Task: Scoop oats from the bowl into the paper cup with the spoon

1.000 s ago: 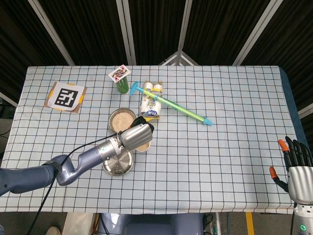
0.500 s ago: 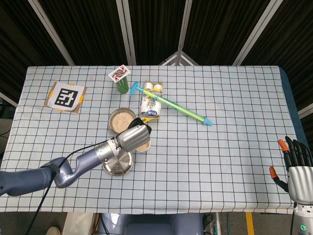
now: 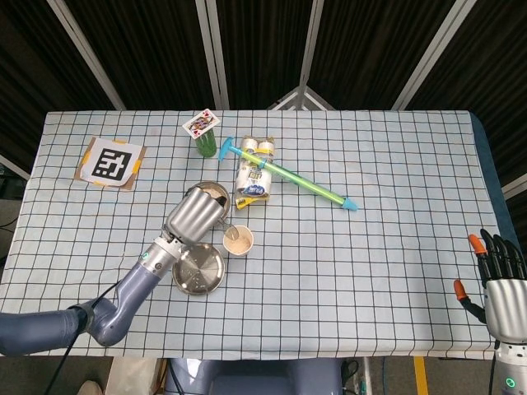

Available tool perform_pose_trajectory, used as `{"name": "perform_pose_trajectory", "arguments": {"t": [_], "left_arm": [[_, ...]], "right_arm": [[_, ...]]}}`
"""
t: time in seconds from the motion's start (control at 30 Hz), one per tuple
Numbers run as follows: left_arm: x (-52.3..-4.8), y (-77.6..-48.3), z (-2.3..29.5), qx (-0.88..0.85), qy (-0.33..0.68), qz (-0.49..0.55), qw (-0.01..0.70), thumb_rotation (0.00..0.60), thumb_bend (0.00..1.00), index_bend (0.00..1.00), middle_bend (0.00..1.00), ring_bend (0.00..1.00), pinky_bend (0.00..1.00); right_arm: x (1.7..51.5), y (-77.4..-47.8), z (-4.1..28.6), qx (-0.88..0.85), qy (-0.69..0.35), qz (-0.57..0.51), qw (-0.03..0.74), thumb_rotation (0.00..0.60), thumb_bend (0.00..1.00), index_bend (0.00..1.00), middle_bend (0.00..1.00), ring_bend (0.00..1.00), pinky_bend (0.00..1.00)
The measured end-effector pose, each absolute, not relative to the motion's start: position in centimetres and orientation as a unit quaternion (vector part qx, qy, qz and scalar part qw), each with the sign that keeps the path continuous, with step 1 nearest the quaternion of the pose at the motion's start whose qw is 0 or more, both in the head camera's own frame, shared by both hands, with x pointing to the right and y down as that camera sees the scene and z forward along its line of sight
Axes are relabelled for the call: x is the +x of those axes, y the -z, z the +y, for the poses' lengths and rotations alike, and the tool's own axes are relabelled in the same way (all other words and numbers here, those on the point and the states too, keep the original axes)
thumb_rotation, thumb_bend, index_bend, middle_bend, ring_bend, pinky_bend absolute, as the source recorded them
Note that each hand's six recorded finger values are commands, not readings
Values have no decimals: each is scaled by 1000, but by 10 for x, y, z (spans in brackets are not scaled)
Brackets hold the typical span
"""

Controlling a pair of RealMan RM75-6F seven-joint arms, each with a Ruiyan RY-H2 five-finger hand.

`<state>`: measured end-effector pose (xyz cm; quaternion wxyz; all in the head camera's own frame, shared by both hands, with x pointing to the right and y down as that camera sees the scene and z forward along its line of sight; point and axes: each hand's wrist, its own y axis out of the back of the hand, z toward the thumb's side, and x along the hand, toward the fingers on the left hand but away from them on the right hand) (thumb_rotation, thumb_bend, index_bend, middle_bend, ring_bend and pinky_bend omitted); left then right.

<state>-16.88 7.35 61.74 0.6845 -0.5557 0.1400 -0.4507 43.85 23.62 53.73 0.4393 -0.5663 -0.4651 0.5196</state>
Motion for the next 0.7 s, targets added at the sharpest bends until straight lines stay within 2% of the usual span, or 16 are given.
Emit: {"name": "perform_pose_trajectory", "arguments": {"t": [0.2,0.4,0.7], "left_arm": [[-209,-615,91,-612,515,194,568,600,477,571,1000,1000,1000],[-256,-628,124,-639,581,203,461,600,473,571,1000,1000,1000],[-282,-659,152,-639,625,184,409,600,460,551,1000,1000,1000]], "right_arm": [[439,-538,236,-567,-521,-464,438,600,384,0,44,0,87],[439,-538,235,-567,-522,-464,437,600,383,0,44,0,87],[439,-538,235,-567,-524,-463,436,600,383,0,44,0,87]]}}
